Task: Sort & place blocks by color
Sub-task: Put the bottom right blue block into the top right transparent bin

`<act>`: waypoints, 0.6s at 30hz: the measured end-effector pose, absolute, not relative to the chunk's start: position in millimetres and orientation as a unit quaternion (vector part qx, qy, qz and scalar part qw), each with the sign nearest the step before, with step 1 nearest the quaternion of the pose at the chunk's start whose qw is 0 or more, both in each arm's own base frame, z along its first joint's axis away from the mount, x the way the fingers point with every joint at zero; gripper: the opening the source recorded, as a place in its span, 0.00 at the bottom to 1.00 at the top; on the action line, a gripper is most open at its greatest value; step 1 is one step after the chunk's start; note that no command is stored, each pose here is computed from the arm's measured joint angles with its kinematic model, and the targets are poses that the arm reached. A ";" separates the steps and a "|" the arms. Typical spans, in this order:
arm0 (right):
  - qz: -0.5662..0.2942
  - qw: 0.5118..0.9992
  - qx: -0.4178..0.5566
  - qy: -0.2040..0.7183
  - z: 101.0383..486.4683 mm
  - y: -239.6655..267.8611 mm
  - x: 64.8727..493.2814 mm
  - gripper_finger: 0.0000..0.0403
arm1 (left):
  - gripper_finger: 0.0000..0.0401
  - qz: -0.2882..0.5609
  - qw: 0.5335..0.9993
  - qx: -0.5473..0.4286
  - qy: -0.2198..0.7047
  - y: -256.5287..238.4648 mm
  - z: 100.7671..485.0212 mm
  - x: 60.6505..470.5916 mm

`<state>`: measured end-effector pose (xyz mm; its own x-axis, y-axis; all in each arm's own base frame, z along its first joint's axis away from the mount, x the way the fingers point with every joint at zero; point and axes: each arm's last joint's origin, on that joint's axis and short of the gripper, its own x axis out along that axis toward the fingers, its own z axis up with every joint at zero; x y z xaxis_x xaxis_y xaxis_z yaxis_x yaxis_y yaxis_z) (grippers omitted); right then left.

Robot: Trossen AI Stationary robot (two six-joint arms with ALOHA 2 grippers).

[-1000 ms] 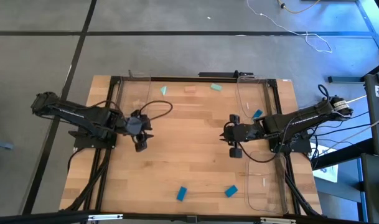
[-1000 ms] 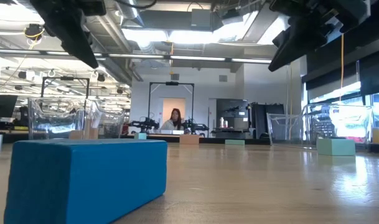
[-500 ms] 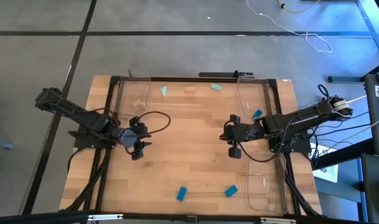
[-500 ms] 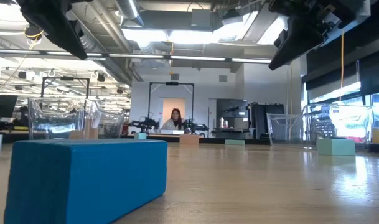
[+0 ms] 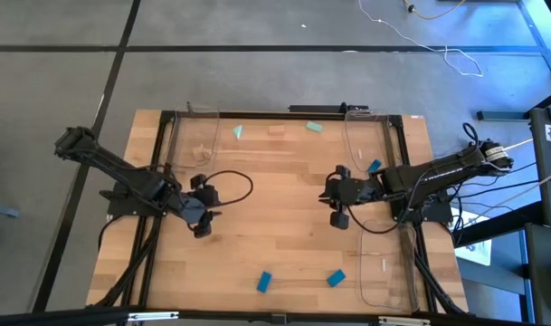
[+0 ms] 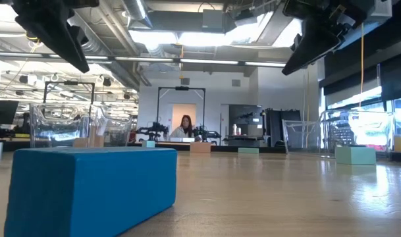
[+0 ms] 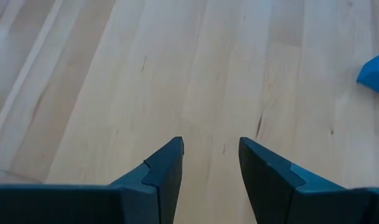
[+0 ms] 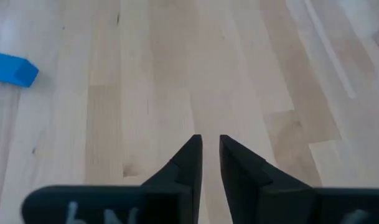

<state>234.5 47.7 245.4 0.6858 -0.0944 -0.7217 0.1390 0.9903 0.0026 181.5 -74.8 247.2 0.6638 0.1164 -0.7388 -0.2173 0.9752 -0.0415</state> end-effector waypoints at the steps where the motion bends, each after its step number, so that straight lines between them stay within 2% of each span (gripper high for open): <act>1: -0.055 0.917 0.024 0.393 245.3 48.1 234.4 0.14 | 0.37 0.092 0.909 -0.062 0.402 -75.1 246.2 182.2; 9: -0.041 0.914 0.025 0.402 244.3 48.8 233.5 0.01 | 0.37 0.094 0.906 -0.058 0.408 -76.3 243.1 184.8; 18: -0.042 0.914 0.027 0.402 244.4 48.7 233.5 0.16 | 0.37 0.093 0.907 -0.059 0.407 -76.4 243.3 185.1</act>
<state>233.5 48.7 244.4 0.6737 -0.0550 -0.7369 0.0989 0.9950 0.0162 185.1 -76.4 243.3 0.6521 0.1211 -0.7484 -0.2170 0.9757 -0.0312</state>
